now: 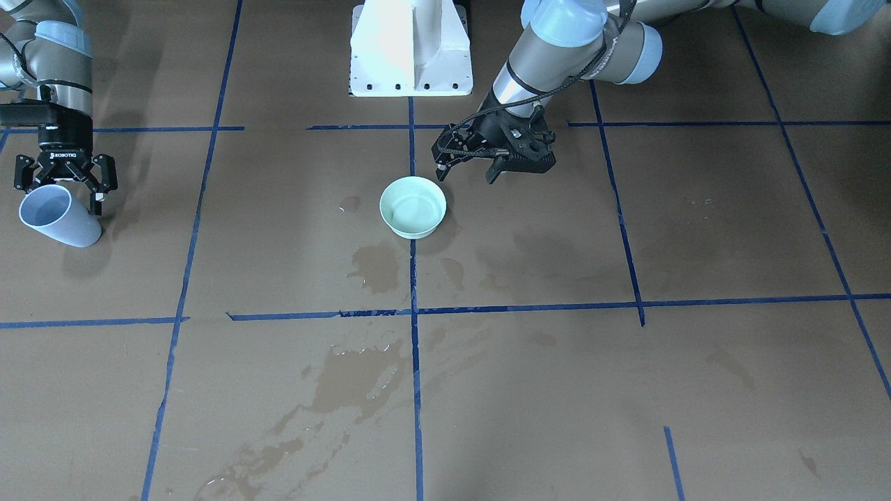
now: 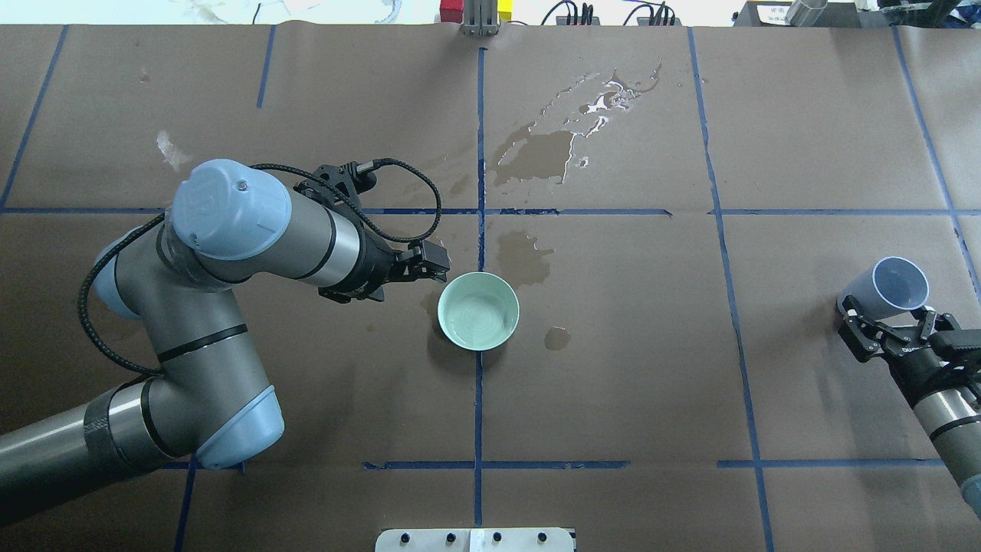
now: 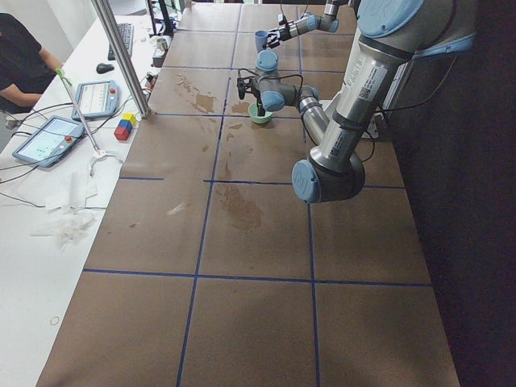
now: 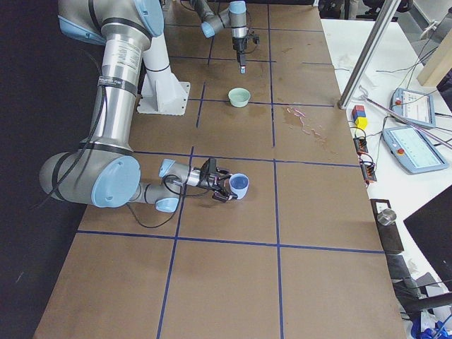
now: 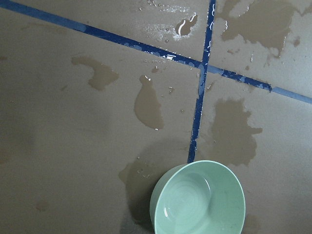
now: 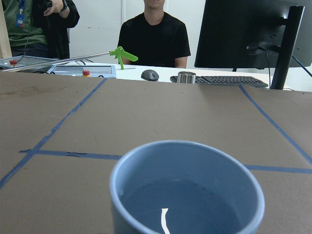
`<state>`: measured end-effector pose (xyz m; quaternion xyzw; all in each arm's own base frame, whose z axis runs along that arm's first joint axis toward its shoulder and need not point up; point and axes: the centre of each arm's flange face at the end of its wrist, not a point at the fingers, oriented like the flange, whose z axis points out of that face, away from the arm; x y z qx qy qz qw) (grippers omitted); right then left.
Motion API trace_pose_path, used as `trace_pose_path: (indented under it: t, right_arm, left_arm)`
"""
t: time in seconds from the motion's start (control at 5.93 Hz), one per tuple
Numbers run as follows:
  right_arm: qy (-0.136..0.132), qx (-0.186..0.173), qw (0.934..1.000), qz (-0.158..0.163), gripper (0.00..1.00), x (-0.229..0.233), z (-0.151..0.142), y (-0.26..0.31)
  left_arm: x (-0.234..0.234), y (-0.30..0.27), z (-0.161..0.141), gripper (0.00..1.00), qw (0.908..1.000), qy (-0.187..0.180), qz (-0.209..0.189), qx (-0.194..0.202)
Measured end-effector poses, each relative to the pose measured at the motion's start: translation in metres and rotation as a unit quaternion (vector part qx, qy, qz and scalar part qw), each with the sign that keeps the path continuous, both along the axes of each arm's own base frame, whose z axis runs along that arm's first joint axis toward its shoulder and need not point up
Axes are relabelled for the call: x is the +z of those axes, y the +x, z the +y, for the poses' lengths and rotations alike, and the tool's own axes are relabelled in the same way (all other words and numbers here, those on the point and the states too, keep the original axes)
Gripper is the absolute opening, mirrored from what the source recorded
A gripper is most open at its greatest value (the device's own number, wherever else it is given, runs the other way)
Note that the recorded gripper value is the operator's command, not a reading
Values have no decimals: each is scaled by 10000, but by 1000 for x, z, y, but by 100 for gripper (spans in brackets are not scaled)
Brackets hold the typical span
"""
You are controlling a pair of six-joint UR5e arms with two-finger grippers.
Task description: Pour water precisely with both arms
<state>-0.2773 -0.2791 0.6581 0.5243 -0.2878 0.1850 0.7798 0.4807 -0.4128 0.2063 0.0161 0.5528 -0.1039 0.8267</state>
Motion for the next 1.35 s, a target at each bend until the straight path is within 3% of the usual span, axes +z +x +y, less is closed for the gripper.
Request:
trace_pose_path:
  t: [0.84, 1.18, 1.35]
  right_arm:
    - [31, 103, 9999, 87, 93, -1, -15, -8]
    - [39, 123, 9999, 71, 80, -1, -19, -14]
    - [35, 126, 9999, 70, 62, -1, -20, -14]
  left_arm:
    - [0, 0, 0, 100, 10000, 0, 0, -1]
    - [0, 0, 0, 100, 10000, 2, -1, -3]
    - [0, 0, 0, 100, 10000, 1, -1, -3]
